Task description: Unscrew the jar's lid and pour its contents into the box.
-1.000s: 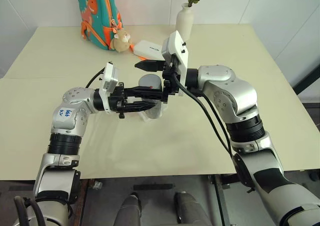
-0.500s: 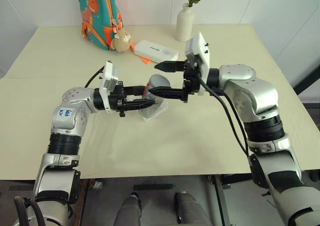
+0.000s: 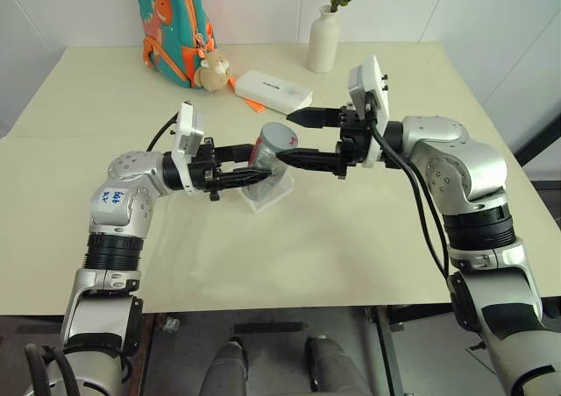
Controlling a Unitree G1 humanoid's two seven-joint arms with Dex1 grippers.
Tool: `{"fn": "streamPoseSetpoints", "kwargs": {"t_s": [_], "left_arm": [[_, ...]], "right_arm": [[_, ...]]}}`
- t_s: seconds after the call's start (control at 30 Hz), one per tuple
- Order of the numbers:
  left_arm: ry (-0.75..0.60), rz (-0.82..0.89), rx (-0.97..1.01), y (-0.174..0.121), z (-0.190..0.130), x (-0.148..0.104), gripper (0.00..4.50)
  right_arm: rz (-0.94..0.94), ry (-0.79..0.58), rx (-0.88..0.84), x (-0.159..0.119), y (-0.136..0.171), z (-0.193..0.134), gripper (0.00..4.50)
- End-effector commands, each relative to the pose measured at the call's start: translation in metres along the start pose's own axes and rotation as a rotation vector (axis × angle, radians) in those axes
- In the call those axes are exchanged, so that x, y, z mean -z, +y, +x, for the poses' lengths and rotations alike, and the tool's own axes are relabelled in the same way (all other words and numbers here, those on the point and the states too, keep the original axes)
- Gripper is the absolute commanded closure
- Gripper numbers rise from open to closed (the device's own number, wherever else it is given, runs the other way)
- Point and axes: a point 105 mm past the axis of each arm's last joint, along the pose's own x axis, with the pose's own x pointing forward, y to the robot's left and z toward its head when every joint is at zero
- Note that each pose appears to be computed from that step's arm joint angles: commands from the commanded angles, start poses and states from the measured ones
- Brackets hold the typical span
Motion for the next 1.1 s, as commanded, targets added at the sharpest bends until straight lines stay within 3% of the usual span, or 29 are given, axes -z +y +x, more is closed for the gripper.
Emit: {"fn": "streamPoseSetpoints", "kwargs": {"t_s": [0.03,0.37,0.77,1.1], "left_arm": [[-0.023,0.028,0.039,-0.008,-0.001,-0.007,2.51],[-0.078,0.02,0.009,-0.007,-0.001,-0.011,2.51],[-0.181,0.015,-0.037,-0.004,0.008,-0.011,2.51],[-0.216,0.027,-0.038,-0.006,0.013,-0.012,2.51]], "right_arm": [[-0.033,-0.069,0.161,-0.022,-0.026,-0.034,0.06],[-0.021,-0.131,0.139,-0.036,-0.022,-0.037,0.06],[-0.065,-0.181,-0.025,-0.06,0.023,0.024,0.06],[-0.169,-0.085,-0.042,-0.043,0.027,0.053,0.06]]}}
